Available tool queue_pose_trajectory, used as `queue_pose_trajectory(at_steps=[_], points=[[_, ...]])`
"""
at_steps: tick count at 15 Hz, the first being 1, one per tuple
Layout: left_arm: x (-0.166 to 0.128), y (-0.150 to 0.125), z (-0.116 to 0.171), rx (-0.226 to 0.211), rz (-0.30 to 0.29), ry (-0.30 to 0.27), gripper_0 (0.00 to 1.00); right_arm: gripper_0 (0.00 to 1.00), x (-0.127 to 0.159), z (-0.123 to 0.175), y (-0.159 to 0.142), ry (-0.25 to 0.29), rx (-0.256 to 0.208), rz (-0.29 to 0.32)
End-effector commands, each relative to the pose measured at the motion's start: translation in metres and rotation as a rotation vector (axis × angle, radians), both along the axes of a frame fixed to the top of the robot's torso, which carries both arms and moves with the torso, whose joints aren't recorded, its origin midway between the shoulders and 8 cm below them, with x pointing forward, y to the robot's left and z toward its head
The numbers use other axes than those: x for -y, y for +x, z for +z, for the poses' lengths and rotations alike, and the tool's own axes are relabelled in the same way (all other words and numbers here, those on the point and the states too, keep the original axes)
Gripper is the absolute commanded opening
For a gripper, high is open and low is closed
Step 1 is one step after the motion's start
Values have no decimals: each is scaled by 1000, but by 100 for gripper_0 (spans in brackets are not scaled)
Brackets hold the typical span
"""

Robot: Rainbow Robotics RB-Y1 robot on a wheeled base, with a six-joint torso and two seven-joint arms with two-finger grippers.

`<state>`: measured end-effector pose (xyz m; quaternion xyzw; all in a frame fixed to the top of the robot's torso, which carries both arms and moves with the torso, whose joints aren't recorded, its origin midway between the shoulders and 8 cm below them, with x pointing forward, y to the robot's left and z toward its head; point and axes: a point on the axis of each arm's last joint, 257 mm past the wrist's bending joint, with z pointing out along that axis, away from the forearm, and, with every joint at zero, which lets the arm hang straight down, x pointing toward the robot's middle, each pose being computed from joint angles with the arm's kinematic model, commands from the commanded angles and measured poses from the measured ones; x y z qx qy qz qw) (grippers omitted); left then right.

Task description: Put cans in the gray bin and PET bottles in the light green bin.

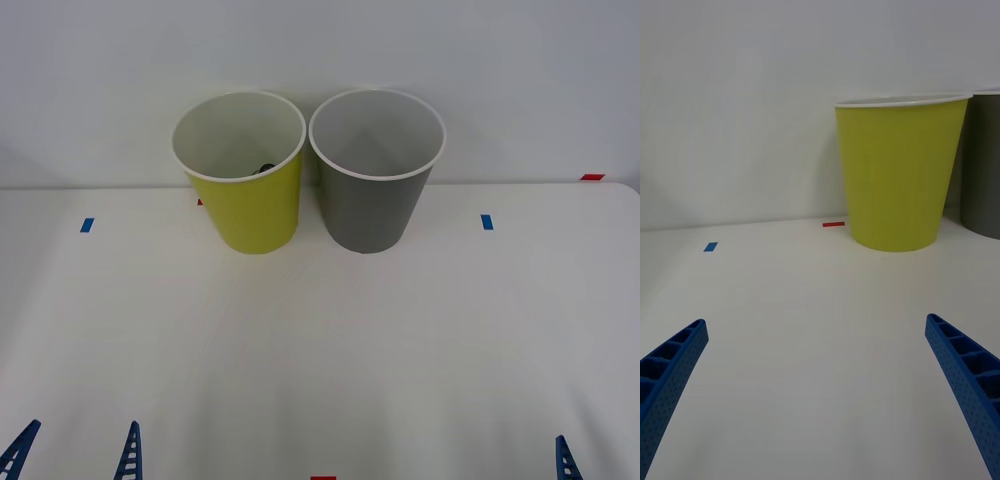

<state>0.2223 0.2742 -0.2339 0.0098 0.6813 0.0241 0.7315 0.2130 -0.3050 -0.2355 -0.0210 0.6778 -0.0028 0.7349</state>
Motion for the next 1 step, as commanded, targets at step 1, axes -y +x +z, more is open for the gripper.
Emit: queue_pose_trajectory(at_steps=[1], points=[[0, 0, 0, 0, 0, 0, 100, 100, 0, 0, 0, 0, 0, 0]])
